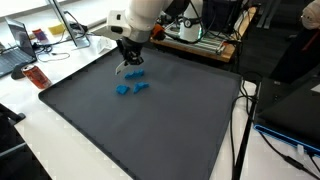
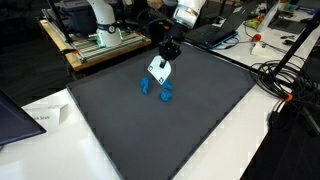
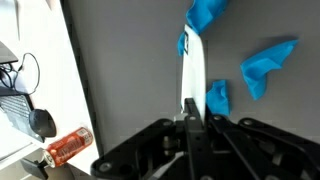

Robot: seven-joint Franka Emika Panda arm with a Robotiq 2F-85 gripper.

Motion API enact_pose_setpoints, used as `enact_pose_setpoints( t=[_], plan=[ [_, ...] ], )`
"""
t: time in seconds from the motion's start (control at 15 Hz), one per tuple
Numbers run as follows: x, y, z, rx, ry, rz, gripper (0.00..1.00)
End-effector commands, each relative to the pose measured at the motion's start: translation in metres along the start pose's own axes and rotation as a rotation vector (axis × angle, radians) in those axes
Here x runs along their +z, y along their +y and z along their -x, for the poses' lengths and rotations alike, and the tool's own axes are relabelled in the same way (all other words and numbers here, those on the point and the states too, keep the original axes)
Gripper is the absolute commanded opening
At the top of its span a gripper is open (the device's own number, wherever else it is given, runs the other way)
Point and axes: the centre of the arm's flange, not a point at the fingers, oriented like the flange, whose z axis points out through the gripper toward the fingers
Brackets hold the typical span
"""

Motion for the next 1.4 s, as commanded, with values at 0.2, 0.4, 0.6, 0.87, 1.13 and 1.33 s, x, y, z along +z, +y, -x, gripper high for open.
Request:
enact_pose_setpoints(
  t=[0.2, 0.4, 0.6, 0.87, 1.13, 1.33],
  plan=[
    [0.021, -0.020, -0.016, 0.078, -0.021, 0.122, 0.01],
    [0.030, -0.027, -0.019, 0.098, -0.042, 0.160, 0.01],
    [0.037, -0.032, -0.024, 0.124, -0.060, 0.186, 0.01],
    [0.037, -0.040, -0.035, 0.144, -0.082, 0.229, 0.01],
    [0.037, -0.050, -0.050, 0.162, -0.120, 0.304, 0.01],
    [0.040, -0.056, -0.061, 0.176, -0.149, 0.358, 0.01]
  ],
)
